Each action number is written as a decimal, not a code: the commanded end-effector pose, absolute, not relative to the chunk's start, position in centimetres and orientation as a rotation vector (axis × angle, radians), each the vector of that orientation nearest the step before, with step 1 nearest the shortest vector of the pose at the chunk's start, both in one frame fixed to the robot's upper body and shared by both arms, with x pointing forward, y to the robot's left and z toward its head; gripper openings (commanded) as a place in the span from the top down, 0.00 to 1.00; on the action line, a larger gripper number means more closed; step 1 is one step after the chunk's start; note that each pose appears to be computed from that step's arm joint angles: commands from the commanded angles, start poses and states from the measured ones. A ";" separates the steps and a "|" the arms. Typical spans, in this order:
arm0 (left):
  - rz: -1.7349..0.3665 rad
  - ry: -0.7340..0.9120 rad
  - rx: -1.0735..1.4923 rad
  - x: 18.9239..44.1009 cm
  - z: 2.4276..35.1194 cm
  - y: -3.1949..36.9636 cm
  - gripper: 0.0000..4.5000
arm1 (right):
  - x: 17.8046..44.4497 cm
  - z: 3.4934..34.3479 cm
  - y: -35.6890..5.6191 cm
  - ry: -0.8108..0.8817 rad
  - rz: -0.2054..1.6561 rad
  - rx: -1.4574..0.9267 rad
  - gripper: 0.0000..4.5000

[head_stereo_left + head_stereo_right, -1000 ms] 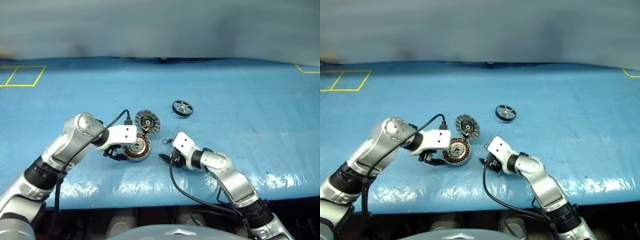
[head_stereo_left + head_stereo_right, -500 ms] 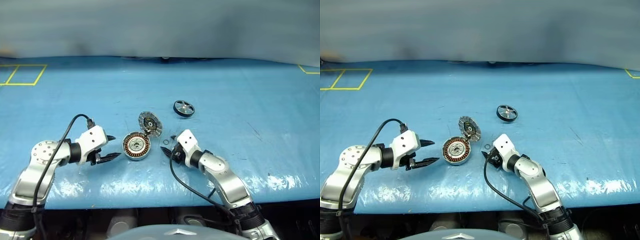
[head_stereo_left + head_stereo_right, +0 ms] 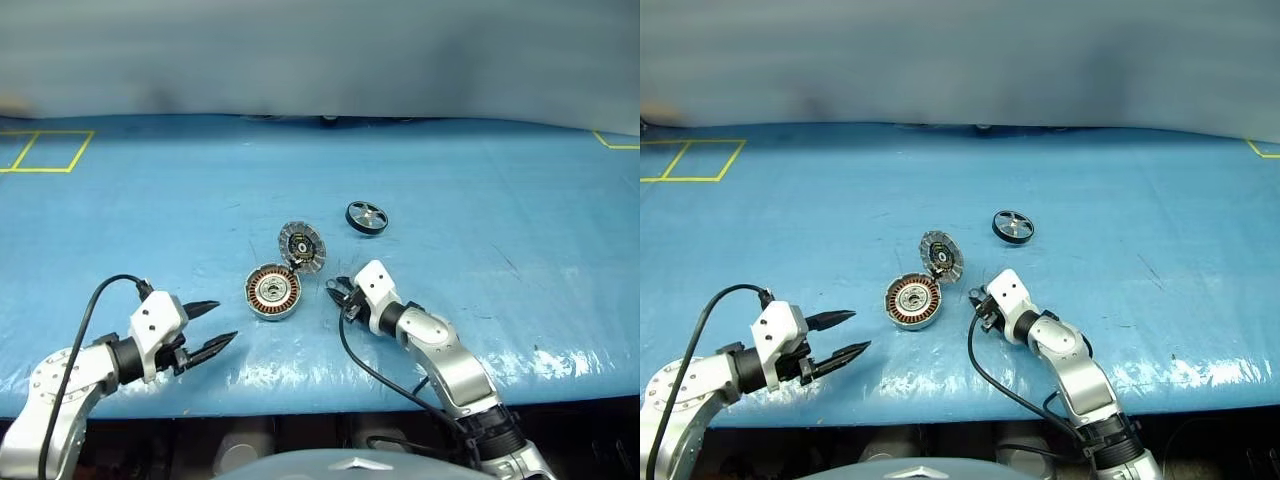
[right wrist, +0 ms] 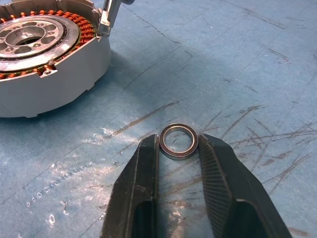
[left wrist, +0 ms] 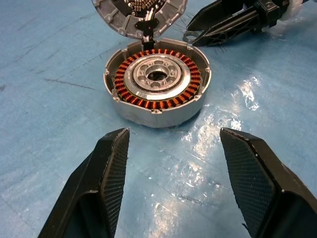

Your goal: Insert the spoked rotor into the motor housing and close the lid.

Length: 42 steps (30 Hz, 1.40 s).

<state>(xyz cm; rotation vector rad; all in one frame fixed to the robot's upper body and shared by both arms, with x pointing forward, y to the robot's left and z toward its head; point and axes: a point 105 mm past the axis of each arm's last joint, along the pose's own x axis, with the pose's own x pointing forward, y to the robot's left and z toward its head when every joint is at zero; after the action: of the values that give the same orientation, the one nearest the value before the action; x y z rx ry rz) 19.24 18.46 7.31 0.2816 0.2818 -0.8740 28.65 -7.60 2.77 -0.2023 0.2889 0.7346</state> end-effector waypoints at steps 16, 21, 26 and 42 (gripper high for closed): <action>-0.863 0.124 0.204 18.7 5.6 16.1 0.31 | 23.1 6.5 -5.9 0.314 1.152 -0.259 0.83; -0.834 0.082 0.207 19.2 5.8 16.6 0.31 | 23.7 8.6 -3.4 0.227 1.182 -0.206 0.83; -0.812 0.076 0.224 19.1 6.1 17.4 0.31 | 25.1 8.8 -1.7 0.193 1.155 -0.222 0.83; -0.756 0.053 0.212 19.5 6.6 17.4 0.31 | 27.3 8.1 1.1 0.173 1.117 -0.213 0.83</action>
<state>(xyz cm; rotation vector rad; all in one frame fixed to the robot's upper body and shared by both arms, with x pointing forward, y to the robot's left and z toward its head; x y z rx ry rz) 19.47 17.79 5.78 0.2146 0.0872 -0.7488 27.25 0.42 6.95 -0.2147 0.2287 1.0993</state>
